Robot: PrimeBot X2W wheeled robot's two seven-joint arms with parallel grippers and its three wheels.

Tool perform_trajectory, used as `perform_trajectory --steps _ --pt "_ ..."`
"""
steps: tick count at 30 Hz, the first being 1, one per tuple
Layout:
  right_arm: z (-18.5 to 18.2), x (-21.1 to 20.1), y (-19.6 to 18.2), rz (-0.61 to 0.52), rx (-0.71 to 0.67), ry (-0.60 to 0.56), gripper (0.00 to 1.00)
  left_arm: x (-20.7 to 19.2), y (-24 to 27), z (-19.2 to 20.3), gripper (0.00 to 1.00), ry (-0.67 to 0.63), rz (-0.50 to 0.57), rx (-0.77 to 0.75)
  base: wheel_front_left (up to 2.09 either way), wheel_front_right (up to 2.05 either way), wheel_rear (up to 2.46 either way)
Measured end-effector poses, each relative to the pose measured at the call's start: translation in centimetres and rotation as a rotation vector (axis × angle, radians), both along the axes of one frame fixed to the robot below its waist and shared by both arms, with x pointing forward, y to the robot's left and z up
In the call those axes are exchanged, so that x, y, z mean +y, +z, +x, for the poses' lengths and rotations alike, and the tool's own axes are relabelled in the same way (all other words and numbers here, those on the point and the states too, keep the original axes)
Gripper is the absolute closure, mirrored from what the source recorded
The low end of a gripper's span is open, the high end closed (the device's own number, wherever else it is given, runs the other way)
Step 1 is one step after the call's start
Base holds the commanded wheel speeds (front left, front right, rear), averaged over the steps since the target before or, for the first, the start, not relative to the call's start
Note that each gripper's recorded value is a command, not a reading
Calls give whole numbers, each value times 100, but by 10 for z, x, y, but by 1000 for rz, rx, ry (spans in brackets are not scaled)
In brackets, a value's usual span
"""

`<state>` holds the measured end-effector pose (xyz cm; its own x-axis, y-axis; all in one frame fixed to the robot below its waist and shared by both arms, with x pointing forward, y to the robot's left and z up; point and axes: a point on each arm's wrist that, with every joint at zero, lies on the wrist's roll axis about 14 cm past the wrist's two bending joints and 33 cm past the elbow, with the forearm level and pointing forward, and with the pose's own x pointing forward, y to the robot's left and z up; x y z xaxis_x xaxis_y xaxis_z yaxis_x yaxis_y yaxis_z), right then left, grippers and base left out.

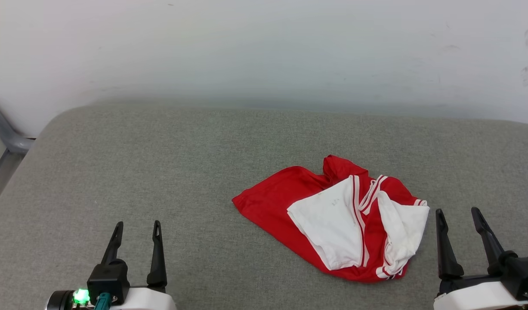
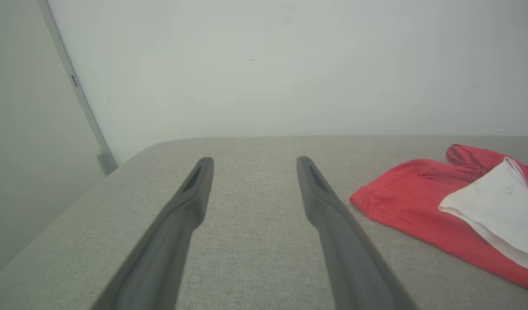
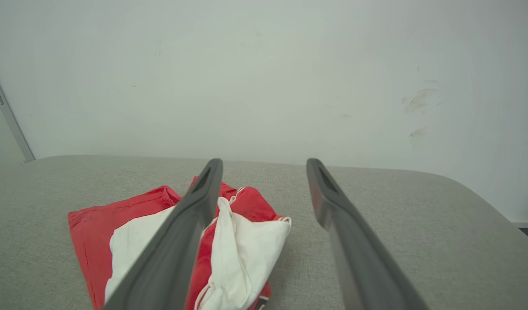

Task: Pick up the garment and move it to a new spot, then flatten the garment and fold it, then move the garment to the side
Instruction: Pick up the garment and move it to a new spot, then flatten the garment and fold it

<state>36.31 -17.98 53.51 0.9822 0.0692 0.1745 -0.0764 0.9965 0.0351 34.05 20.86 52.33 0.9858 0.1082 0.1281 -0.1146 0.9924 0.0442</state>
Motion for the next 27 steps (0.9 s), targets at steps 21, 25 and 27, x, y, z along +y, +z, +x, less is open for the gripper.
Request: perform_trajectory --steps 21,25,27 --pt "-3 0 -6 8 20 -1 0 1 -9 -5 0 -2 25 24 0 0 0" --pt "-3 0 -6 9 20 1 0 1 -10 -5 0 -4 22 27 0 0 0" --pt "-3 1 -6 9 20 2 0 0 -10 -4 0 -9 22 27 0 0 0"
